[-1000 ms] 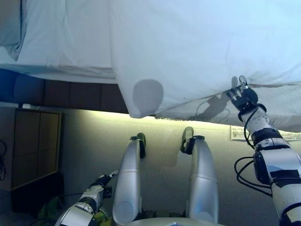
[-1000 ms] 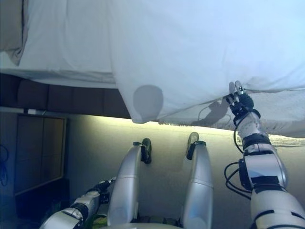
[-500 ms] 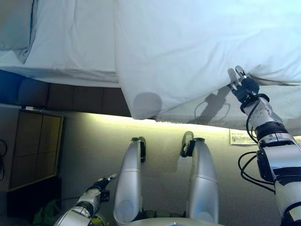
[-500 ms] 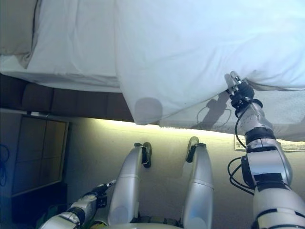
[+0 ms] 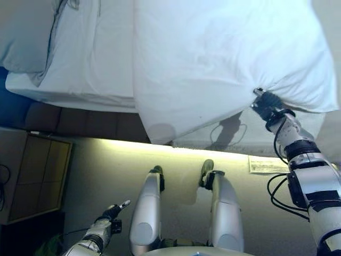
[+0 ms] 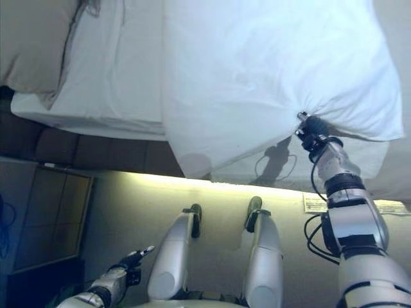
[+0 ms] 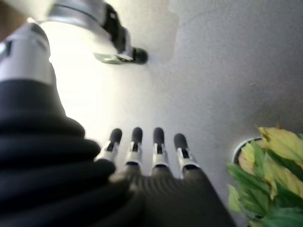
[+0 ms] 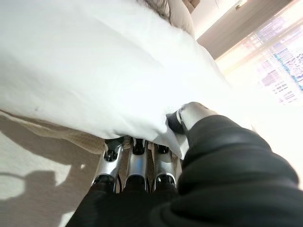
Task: Make the bed neatly
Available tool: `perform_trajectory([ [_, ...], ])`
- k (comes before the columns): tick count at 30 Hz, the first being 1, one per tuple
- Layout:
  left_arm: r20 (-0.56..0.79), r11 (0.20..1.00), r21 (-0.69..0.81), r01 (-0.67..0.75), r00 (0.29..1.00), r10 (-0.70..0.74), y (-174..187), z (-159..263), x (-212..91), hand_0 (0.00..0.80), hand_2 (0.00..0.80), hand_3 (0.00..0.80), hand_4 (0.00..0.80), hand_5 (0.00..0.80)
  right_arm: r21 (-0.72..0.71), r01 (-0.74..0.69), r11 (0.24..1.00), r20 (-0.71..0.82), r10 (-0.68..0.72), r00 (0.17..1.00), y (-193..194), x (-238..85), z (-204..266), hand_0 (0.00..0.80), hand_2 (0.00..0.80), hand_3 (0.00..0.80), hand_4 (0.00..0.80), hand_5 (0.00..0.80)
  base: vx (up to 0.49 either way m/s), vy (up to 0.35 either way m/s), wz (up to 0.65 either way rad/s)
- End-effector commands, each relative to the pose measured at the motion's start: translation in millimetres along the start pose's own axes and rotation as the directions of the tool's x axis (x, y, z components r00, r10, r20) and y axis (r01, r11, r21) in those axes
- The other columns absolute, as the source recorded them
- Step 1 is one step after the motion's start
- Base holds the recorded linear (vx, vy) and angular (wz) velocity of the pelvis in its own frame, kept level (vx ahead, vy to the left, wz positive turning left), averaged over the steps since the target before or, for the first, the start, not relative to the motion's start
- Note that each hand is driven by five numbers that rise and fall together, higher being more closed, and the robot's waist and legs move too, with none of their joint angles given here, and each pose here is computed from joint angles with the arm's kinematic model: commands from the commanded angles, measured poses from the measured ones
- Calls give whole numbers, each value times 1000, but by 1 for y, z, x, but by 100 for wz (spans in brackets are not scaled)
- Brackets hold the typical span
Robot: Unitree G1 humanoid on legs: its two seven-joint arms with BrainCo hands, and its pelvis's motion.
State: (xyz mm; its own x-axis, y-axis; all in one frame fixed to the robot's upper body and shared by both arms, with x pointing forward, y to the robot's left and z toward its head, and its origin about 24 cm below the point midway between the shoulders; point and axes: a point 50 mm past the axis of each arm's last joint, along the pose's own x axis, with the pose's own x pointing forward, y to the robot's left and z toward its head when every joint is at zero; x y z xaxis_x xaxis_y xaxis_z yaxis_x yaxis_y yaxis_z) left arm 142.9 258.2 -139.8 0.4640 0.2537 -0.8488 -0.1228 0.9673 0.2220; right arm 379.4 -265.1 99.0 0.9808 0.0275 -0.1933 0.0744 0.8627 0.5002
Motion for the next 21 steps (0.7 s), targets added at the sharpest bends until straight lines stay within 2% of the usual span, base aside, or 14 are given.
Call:
perform_trajectory([
  [1, -24, 998, 47, -37, 999, 38, 7, -18, -3, 0, 0, 0, 0, 0, 17, -94, 995, 9, 94, 996, 3, -2, -2, 800, 800, 800, 800, 800, 152, 30, 46],
  [5, 104, 999, -28, -32, 994, 34, 5, 15, 0, 0, 0, 0, 0, 0, 44, -105, 993, -44, 107, 993, 9, 0, -17, 800, 800, 800, 800, 800, 94, 39, -5],
  [9, 266, 993, -113, 14, 964, 17, -3, 67, -1, 0, 0, 0, 0, 0, 45, -110, 993, -79, 113, 990, 15, 1, -28, 800, 800, 800, 800, 800, 109, 15, 1],
  [16, 507, 946, -239, 220, 859, -71, -14, 159, -24, 0, 0, 0, 0, 0, 77, -118, 990, -98, 125, 987, 22, 2, -42, 800, 800, 800, 800, 800, 114, -46, 10],
  [19, 580, 875, -311, 371, 804, -135, -29, 184, -35, 0, 0, 0, 0, 0, 81, -137, 987, -88, 144, 986, 33, 4, -42, 800, 800, 800, 800, 800, 40, -69, 4],
  [21, 621, 796, -352, 493, 759, -196, -45, 200, -43, 0, 0, 0, 0, 0, 86, -153, 984, -80, 160, 984, 42, 7, -42, 800, 800, 800, 800, 800, 17, -69, 11],
])
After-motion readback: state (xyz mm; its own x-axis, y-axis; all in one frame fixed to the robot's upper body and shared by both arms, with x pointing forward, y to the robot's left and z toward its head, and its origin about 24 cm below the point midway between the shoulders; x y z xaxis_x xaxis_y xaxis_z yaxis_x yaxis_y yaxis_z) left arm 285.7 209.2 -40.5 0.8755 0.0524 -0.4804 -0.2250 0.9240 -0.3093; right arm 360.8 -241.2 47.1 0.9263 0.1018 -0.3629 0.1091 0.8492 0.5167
